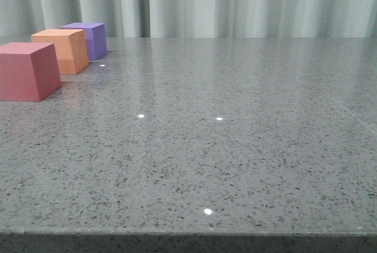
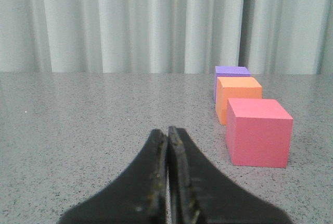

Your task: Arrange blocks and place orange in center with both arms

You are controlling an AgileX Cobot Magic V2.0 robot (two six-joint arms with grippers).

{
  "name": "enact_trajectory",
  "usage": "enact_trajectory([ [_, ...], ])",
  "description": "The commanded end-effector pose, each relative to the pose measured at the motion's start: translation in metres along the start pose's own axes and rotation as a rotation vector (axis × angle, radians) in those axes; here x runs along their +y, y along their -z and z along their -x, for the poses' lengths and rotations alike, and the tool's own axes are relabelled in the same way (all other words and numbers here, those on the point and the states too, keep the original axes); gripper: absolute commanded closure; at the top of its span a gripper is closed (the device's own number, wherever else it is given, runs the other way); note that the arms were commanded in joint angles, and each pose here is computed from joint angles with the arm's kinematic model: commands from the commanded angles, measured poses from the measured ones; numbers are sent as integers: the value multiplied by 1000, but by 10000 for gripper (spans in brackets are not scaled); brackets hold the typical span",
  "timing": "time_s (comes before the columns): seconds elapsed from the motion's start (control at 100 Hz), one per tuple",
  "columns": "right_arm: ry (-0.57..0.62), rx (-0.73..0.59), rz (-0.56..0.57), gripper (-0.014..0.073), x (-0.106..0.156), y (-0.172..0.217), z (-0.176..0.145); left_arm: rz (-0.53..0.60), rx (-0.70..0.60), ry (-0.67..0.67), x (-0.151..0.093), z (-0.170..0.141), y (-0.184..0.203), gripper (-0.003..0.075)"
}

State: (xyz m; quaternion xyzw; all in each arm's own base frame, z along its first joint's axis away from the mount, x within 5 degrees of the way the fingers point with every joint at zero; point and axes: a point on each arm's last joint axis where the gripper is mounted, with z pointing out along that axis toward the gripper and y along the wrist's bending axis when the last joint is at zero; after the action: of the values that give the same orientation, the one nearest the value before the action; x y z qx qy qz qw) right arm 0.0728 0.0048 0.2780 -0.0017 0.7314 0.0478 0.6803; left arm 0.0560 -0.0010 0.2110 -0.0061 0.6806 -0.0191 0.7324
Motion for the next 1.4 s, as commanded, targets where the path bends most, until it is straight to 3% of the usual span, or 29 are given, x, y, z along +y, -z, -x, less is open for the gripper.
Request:
enact_trajectory([
  [0.0,-20,-167,15,664,1,6,5,-1,-76,16,0,-4,2,741],
  [0.29,-32,-251,18,664,-2,23,-37,-1,-76,16,0,-4,2,741],
  [0.55,-33,-246,16,664,-4,16,-58,-1,-76,16,0,-4,2,741],
  [1.39,-33,-269,19,664,-4,16,-59,-1,-76,16,0,-4,2,741],
])
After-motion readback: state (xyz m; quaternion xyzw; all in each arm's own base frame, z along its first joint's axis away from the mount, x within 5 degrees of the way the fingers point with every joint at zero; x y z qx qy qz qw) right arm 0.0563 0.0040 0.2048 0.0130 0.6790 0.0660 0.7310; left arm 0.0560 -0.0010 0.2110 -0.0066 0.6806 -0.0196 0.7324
